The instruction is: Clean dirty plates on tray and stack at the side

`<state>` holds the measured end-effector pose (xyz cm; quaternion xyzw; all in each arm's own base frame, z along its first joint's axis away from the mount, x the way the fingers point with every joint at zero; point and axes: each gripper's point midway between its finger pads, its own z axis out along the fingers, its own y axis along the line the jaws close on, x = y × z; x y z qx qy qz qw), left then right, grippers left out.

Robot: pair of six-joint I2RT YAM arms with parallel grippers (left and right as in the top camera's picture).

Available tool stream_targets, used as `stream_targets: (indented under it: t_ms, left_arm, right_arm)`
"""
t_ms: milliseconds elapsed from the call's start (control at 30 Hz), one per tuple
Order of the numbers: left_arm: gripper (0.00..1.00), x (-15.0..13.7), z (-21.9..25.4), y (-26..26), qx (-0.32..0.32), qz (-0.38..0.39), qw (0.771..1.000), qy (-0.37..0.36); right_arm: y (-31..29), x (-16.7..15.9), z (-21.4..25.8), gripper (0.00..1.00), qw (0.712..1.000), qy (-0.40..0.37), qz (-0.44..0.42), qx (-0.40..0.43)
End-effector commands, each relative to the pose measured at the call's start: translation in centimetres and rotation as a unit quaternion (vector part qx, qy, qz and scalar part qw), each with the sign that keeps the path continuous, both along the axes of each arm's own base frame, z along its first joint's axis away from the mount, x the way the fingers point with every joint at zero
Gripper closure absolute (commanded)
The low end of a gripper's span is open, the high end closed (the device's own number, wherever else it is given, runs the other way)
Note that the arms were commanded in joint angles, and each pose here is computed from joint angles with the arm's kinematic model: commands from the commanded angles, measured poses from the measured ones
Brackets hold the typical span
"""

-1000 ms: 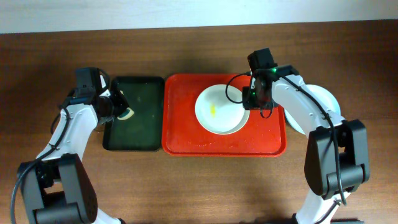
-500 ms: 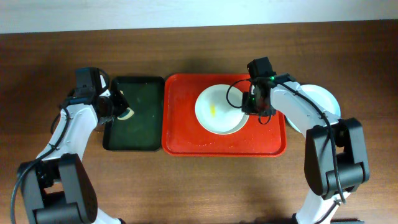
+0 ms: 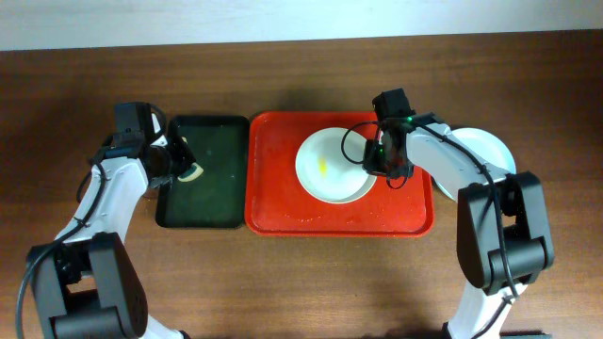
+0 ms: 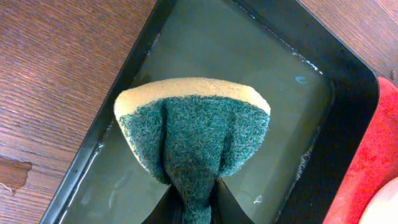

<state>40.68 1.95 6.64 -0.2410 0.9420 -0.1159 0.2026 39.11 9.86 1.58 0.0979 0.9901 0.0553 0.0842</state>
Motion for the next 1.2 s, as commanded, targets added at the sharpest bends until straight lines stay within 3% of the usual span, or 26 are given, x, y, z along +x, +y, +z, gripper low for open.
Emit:
stream_targets:
  t_ms: [0,167,267,533,733,900,1167]
  left_arm:
    - [0.89,0.0,-0.1,-0.3,-0.003,-0.01,1.0,0.0]
    - [0.89,0.0,-0.1,-0.3,-0.003,-0.01,1.0,0.0]
    - [0.96,-0.1,-0.2,-0.4,-0.002,-0.014,1.0,0.002]
    - [1.0,0.2,0.1,-1.9,0.009,-0.055,0.998,-0.006]
    - [1.0,-0.1,4.9,-2.5,0.049,-0.087,0.995,0.03]
    - [1.0,0.1,9.4,-5.6,0.056,-0.131,0.99,0.024]
    - [1.0,-1.2,8.6,-13.7,0.084,-0.23,0.969,0.027]
  right_arm:
    - [0.3,-0.4,-0.6,0.96,1.0,0.009,-0.001,0.004]
    - [1.8,-1.4,-0.6,0.96,0.998,0.033,0.008,0.048]
    - [3.2,-2.9,-0.4,0.96,0.994,0.065,0.017,0.084]
    - [3.1,-5.1,-0.5,0.96,0.991,0.109,0.023,0.08]
    - [3.1,-5.1,-0.5,0.96,0.991,0.108,0.023,0.08]
    - [2.8,-5.0,-0.6,0.96,0.992,0.105,0.023,0.072]
    - [1.3,-5.6,-0.9,0.96,0.993,0.113,0.025,0.022]
